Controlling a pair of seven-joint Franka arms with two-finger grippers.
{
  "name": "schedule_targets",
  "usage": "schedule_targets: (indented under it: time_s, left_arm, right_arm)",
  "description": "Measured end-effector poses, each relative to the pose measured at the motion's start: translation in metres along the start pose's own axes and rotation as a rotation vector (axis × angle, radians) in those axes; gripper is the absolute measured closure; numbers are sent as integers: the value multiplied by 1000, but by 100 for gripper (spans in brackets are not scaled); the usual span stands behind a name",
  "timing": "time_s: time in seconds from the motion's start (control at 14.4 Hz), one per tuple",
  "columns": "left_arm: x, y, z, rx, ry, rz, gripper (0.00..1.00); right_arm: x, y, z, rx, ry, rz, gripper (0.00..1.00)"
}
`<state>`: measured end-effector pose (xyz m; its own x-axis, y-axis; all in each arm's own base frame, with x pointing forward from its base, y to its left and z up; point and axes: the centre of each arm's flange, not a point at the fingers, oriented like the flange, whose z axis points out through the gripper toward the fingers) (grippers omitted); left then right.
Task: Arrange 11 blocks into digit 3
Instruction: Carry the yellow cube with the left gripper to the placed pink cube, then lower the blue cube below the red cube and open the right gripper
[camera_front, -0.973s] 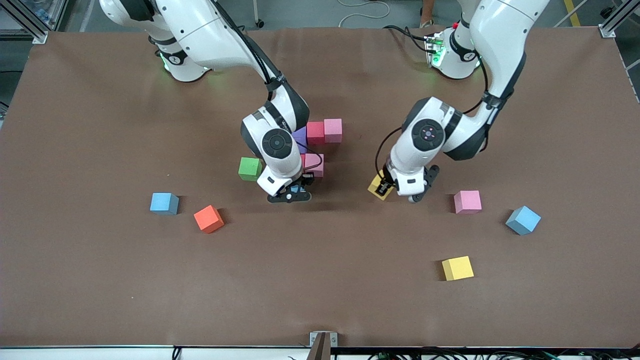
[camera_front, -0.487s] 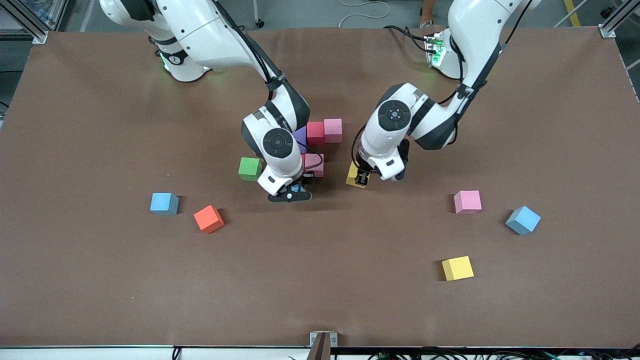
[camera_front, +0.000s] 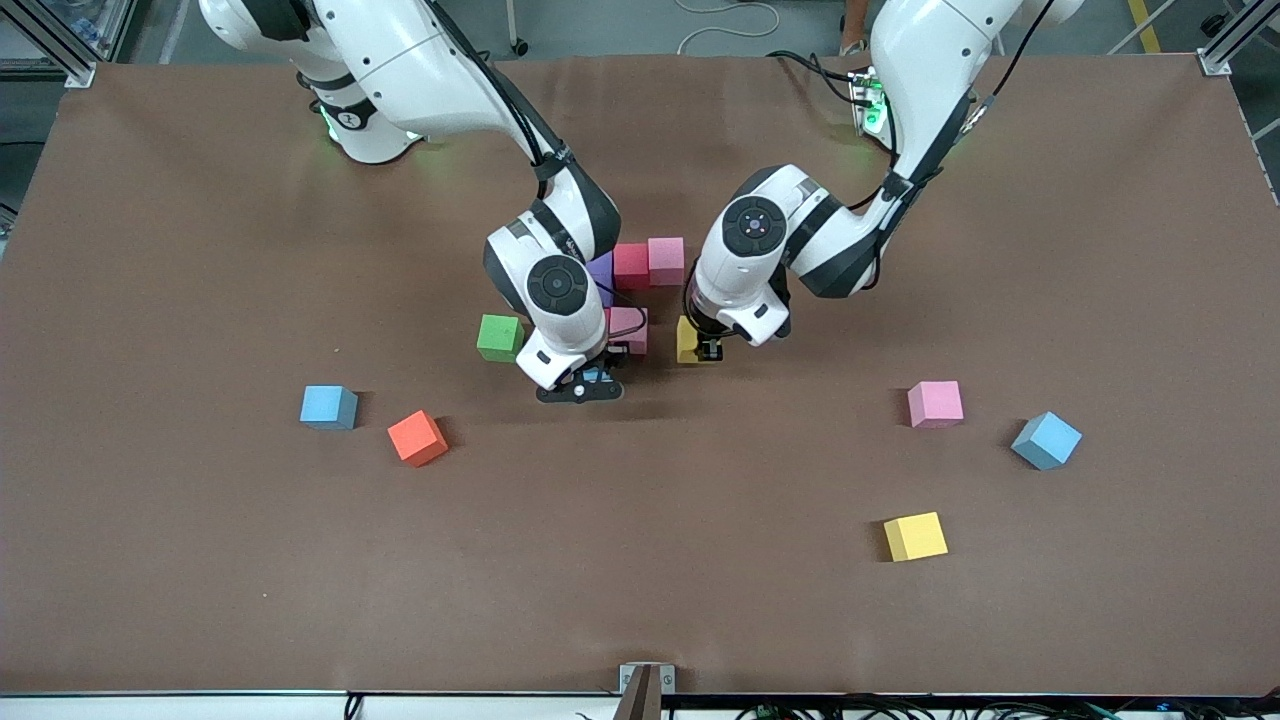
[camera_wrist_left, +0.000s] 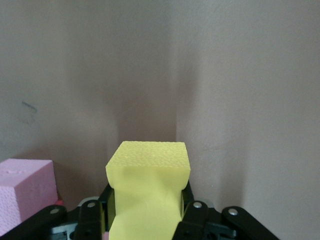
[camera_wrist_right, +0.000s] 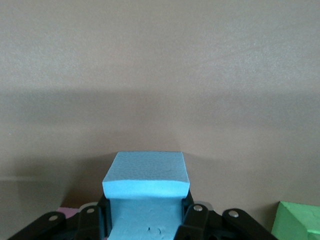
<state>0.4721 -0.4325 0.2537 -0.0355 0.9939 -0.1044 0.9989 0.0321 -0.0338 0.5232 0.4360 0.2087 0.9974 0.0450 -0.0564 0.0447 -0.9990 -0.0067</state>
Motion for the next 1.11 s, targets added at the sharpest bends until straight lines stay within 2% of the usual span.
schedule_targets:
  time_s: [0.21, 0.56, 0.83, 0.97, 1.11]
  left_arm:
    - [-15, -3, 8, 3, -4, -20, 48]
    - [-16, -2, 19, -8, 18, -42, 48]
    - [-27, -13, 27, 0, 25, -18, 48]
    - [-30, -17, 33, 2, 34, -9, 48]
    - [-30, -19, 39, 9, 39, -6, 48]
  right_arm:
    - [-1, -1, 0, -3, -5, -1, 48]
    - [-2, -1, 0, -4, -5, -1, 48]
    - [-2, -1, 0, -4, -5, -1, 47]
    - [-3, 0, 3, -8, -11, -3, 32]
    - [-6, 2, 9, -15, -20, -4, 12]
